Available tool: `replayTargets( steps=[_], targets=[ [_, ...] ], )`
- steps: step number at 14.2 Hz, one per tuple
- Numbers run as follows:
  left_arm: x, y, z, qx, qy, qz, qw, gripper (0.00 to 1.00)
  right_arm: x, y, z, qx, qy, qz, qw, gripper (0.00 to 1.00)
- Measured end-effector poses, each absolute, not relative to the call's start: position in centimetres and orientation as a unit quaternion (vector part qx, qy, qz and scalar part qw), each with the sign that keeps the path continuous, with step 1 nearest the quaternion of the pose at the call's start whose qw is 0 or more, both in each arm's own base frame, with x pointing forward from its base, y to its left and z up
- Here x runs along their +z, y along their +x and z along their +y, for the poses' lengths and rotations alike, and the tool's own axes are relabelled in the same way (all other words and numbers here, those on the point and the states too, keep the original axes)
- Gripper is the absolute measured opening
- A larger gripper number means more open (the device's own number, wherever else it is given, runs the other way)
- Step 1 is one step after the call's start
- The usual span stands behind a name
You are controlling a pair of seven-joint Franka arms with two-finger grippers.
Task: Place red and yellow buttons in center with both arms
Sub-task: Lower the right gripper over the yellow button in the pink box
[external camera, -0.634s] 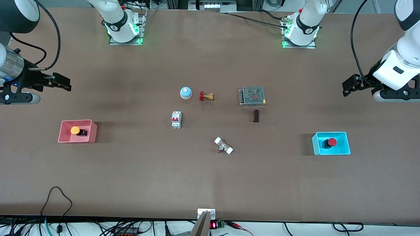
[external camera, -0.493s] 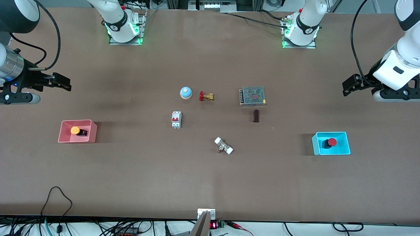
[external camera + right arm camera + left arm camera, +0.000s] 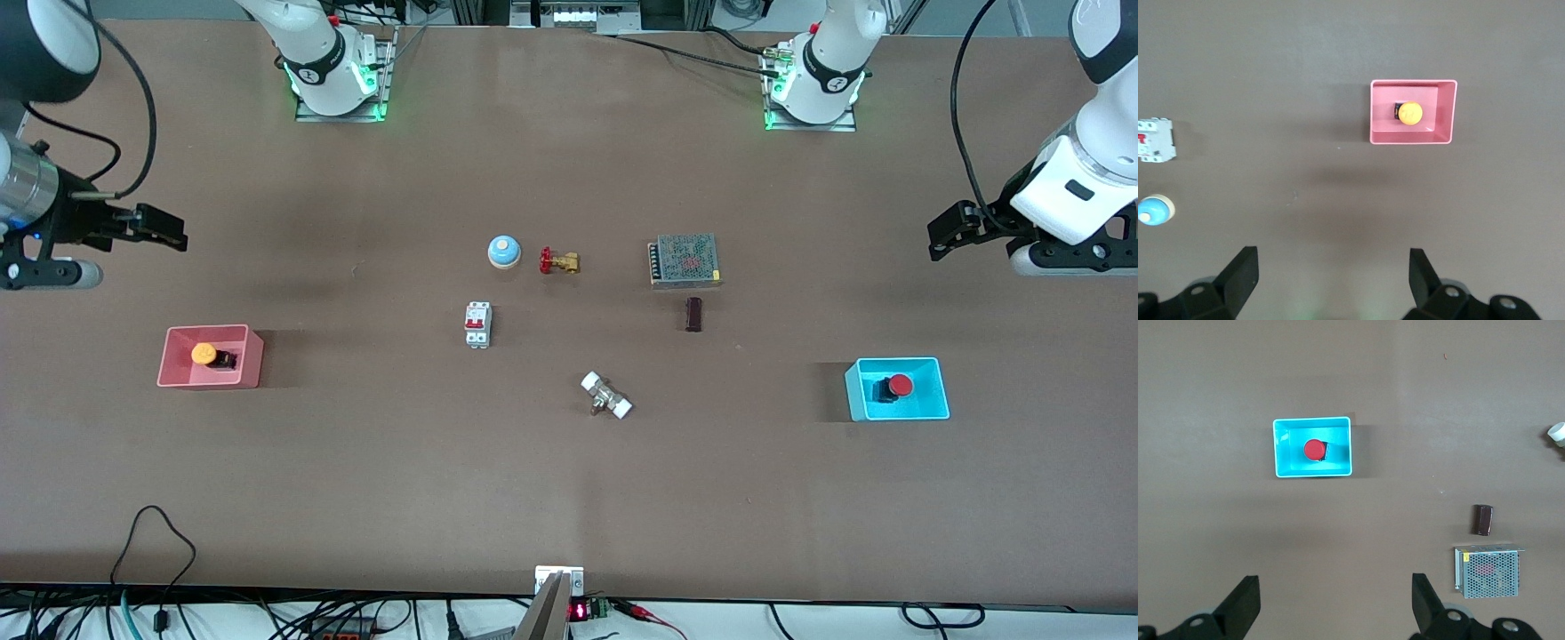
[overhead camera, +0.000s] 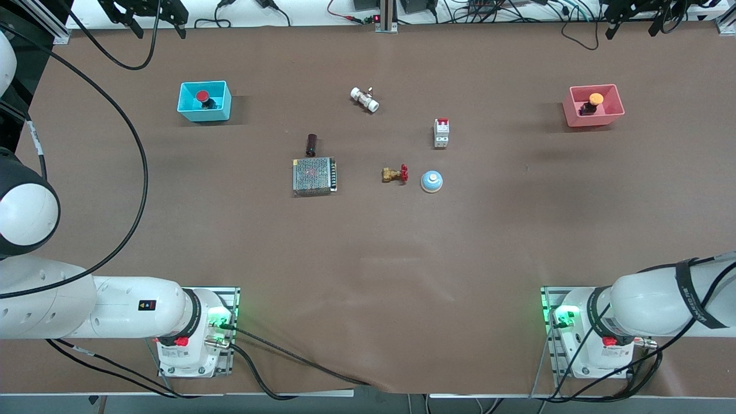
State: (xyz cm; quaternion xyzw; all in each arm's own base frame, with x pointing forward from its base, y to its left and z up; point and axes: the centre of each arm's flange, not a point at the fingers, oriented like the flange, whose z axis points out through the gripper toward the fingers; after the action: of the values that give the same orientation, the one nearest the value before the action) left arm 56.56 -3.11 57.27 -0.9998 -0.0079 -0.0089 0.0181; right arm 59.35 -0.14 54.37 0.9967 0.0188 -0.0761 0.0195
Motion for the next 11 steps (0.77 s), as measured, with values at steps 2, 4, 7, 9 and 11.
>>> replayTargets(
  steps=[2,4,7,9,11],
  targets=[
    [57.3,56.6,-3.1,-0.009,-1.000,-0.008,0.018,1.00,51.8,60.4,-1.9,-0.085,0.996,0.026,0.017,1.00],
    [57.3,56.6,-3.1,-0.009,-1.000,-0.007,0.018,1.00,48.7,61.3,-4.0,-0.095,0.995,0.022,0.013,1.00],
    [57.2,56.4,-3.1,-0.002,-1.000,-0.007,0.019,1.00,43.9,62.6,-6.6,-0.090,0.996,0.011,0.018,1.00],
    [57.1,56.4,-3.1,-0.001,-1.000,-0.008,0.019,1.00,40.8,63.1,-7.6,-0.074,0.997,0.013,0.032,1.00],
    [57.1,56.4,-3.1,-0.001,-1.000,-0.008,0.019,1.00,37.8,63.4,-8.0,-0.060,0.997,0.016,0.038,1.00]
  ],
)
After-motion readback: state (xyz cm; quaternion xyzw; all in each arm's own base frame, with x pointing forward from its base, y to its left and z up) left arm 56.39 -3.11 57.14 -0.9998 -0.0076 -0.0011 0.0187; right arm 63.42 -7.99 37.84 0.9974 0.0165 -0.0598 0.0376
